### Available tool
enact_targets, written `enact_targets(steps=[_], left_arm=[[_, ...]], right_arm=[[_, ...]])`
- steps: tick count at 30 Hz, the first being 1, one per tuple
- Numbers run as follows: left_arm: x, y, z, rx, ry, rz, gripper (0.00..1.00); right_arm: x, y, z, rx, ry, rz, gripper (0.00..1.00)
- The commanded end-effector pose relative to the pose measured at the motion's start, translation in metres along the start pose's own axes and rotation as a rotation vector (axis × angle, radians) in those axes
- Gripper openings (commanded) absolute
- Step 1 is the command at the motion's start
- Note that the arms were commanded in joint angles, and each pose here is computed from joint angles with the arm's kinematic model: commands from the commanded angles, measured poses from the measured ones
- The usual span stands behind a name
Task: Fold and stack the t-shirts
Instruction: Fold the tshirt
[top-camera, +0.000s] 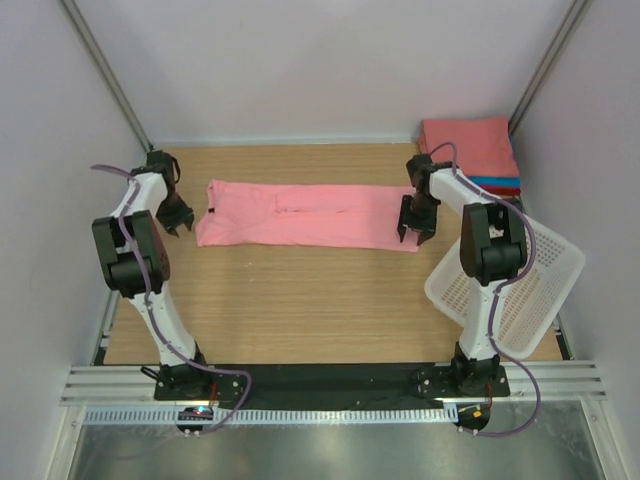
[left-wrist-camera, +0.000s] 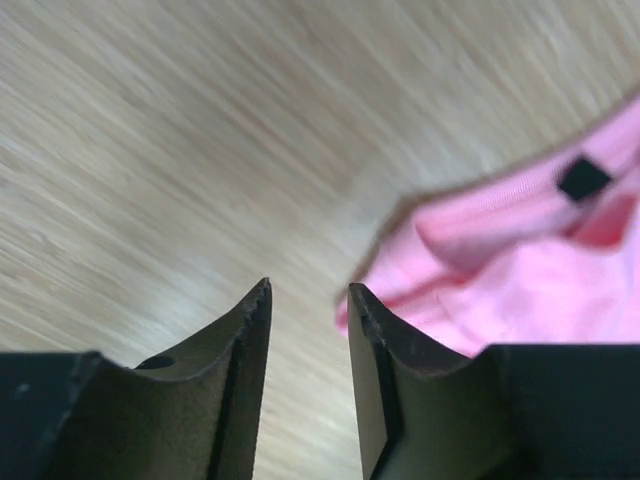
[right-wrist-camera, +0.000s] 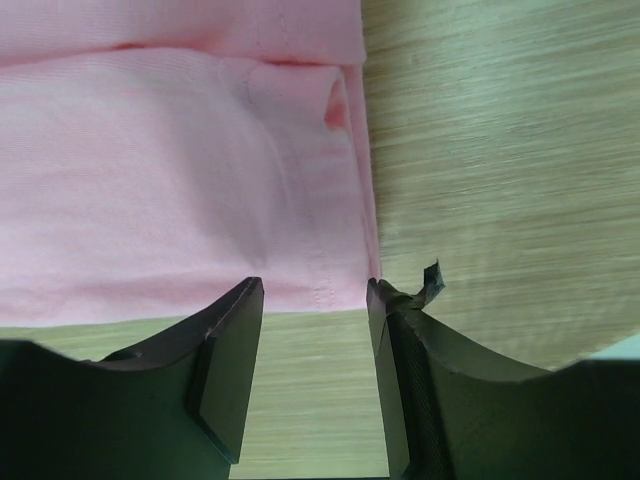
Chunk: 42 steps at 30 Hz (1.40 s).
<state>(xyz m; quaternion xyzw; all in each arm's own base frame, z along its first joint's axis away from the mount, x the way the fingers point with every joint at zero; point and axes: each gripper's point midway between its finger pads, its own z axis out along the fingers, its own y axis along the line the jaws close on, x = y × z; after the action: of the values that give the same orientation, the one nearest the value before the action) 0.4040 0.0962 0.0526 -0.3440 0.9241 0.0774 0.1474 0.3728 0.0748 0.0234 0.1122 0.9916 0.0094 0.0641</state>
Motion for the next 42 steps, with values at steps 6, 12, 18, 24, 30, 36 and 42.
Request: enact_targets(steps=[6,12,18,24,30,36,42], left_arm=[[0.037,-0.043,-0.039,0.499,0.067,-0.121,0.48],[0.052,-0.038,-0.012,0.448,0.119,-0.154,0.49],[0.049,-0.036,0.014,0.385,0.119,-0.207,0.49],[0.029,-0.016,0.032,0.218,0.065,-0.213,0.15],[-0.018,-0.035,0.052,0.239,0.012,-0.181,0.0],[-0.074,-0.069,0.062,0.319,-0.043,-0.154,0.0],[-0.104,-0.085,0.075,0.394,-0.057,-0.15,0.0]], right_arm=[[-0.045,0.02,-0.065,-0.069,-0.149,0.041,0.54],[-0.052,0.031,-0.077,-0.125,-0.164,0.036,0.55],[-0.051,0.029,-0.085,-0.126,-0.185,0.036,0.55],[-0.045,0.026,-0.092,-0.118,-0.188,0.03,0.55],[-0.034,0.034,-0.085,-0.155,-0.161,-0.039,0.55],[-0.042,0.083,-0.083,-0.219,-0.274,-0.346,0.61],[-0.044,0.144,-0.071,-0.241,-0.357,-0.669,0.8]])
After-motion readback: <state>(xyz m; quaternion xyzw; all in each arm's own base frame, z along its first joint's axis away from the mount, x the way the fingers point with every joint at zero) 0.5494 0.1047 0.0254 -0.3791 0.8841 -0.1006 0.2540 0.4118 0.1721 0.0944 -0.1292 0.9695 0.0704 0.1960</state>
